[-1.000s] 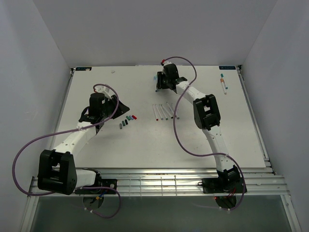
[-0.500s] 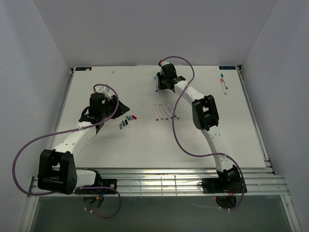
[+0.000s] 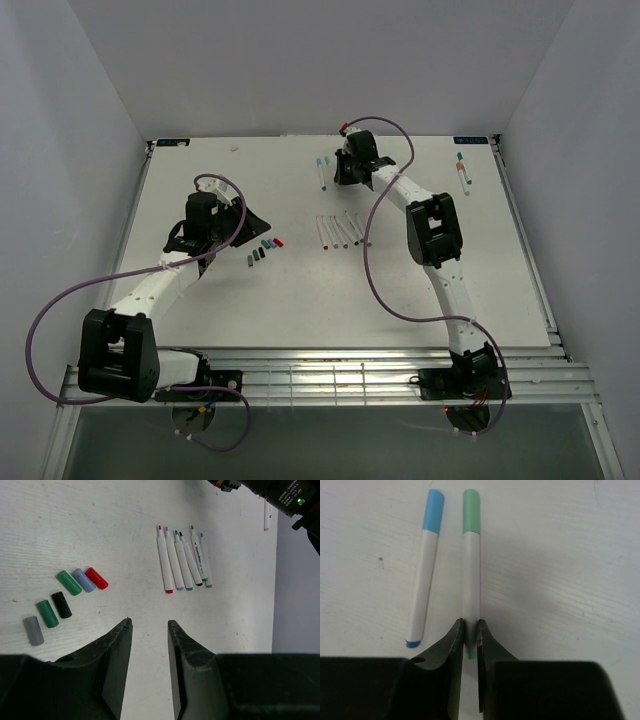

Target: Open the pen caps

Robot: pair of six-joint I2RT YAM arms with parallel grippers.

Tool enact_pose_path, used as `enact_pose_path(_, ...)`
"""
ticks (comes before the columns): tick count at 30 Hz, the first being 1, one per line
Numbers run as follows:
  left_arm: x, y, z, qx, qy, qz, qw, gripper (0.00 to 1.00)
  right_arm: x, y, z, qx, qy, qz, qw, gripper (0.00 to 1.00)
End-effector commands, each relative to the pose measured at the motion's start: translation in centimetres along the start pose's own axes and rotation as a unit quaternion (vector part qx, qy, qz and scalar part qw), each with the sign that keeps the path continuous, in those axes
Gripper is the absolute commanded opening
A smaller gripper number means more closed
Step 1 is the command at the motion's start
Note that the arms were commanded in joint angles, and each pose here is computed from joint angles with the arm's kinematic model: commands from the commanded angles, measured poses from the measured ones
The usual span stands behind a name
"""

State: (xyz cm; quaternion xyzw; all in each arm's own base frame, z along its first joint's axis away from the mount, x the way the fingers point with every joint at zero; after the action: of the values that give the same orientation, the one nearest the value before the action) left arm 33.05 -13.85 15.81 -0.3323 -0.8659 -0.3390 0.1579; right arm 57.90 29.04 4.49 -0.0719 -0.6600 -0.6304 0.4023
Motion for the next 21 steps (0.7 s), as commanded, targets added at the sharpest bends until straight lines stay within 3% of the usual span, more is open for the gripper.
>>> enact_pose_path(1, 0.9, 0.3, -1.9, 0.0, -0.031, 0.002, 1.0, 0.45, 3.0, -1.1, -2.6, -0.027, -0.025, 0.026, 0.999, 0.08)
enact_pose_path(7, 0.7, 0.3, -3.4, 0.018, -0.059, 0.022, 0.998, 0.45, 7.9, 1.4, -2.7, -0.024, -0.028, -0.014, 0.999, 0.08)
enact_pose_path(9, 0.4, -0.2, -4.0, 0.025, -0.074, 0.041, 0.996, 0.45, 8.9, -0.1, -2.4, -0.026, -0.021, -0.005, 0.999, 0.08)
enact_pose_path(10, 0.3, 0.0, -4.5, 0.025, -0.083, 0.045, 0.995, 0.45, 10.3, 1.4, -1.9, -0.028, -0.012, -0.03, 0.999, 0.08)
enact_pose_path(11, 0.2, 0.0, -4.9, 0.026, -0.091, 0.049, 0.994, 0.45, 10.6, -0.6, -1.7, -0.032, -0.009, -0.014, 0.999, 0.08)
enact_pose_path(14, -0.3, -0.2, -6.2, 0.028, -0.11, 0.068, 0.991, 0.45, 13.3, 0.1, -0.5, -0.035, 0.017, -0.039, 0.999, 0.08)
enact_pose_path(18, -1.0, -0.6, -7.3, 0.042, -0.132, 0.091, 0.986, 0.46, 16.1, -3.4, 1.3, -0.041, 0.055, -0.019, 0.997, 0.08)
enact_pose_path(21, -1.9, -0.7, -8.2, 0.045, -0.149, 0.098, 0.983, 0.47, 18.4, -3.6, 3.2, -0.029, 0.093, -0.033, 0.995, 0.08)
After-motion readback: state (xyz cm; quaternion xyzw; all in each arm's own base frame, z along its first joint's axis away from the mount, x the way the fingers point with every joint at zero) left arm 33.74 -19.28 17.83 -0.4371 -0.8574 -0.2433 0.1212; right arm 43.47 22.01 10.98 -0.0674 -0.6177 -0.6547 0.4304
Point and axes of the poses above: each gripper's point midway between its finger pads, its own x axis back along the fingers, its own z axis along the line the jaws close on, y = z × x, the point moved 2 cm from there along x, back along the fingers, and after that the axes turned 7 degrees about x, right-handed, at the moved point
